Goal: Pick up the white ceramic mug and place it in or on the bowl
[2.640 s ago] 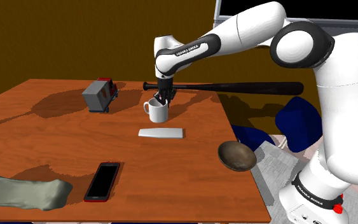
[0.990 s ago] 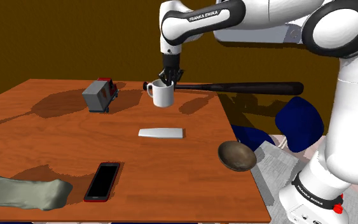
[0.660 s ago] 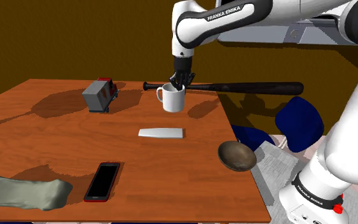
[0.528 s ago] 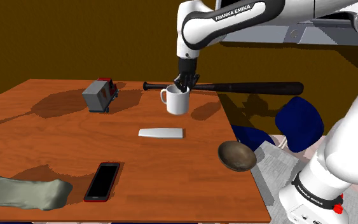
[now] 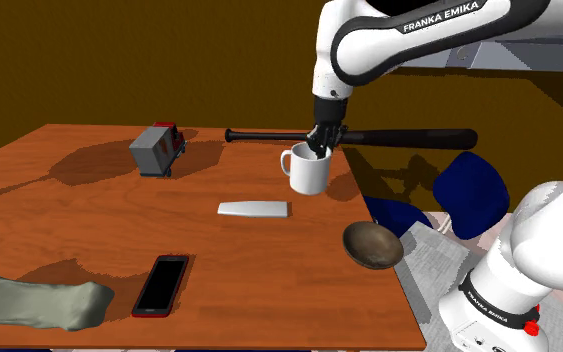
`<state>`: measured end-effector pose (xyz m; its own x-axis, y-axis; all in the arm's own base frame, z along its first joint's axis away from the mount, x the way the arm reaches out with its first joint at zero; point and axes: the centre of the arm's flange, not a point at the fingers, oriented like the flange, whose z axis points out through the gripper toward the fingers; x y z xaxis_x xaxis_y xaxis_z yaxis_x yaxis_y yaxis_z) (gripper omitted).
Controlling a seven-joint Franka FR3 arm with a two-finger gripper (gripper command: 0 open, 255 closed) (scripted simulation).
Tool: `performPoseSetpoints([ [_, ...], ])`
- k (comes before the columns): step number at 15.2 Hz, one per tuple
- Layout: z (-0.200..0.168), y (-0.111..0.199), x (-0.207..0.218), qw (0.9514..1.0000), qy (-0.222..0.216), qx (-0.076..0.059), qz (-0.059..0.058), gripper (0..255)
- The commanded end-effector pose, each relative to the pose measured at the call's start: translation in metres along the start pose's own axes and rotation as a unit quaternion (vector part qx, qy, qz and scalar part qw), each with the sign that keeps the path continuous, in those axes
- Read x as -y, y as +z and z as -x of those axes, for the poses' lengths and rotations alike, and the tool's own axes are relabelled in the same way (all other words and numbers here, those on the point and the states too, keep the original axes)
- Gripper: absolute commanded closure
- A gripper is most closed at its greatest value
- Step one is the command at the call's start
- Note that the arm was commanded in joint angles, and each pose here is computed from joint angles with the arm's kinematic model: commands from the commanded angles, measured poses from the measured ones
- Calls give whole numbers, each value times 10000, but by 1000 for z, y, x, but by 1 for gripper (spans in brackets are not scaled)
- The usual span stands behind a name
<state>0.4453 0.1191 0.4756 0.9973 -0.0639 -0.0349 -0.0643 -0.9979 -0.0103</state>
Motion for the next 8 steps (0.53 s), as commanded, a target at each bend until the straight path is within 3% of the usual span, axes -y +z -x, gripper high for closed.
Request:
performPoseSetpoints([
  [1, 27, 1, -7, 10000, 3, -2, -3, 255],
  [8, 117, 0, -26, 10000, 3, -2, -3, 255],
])
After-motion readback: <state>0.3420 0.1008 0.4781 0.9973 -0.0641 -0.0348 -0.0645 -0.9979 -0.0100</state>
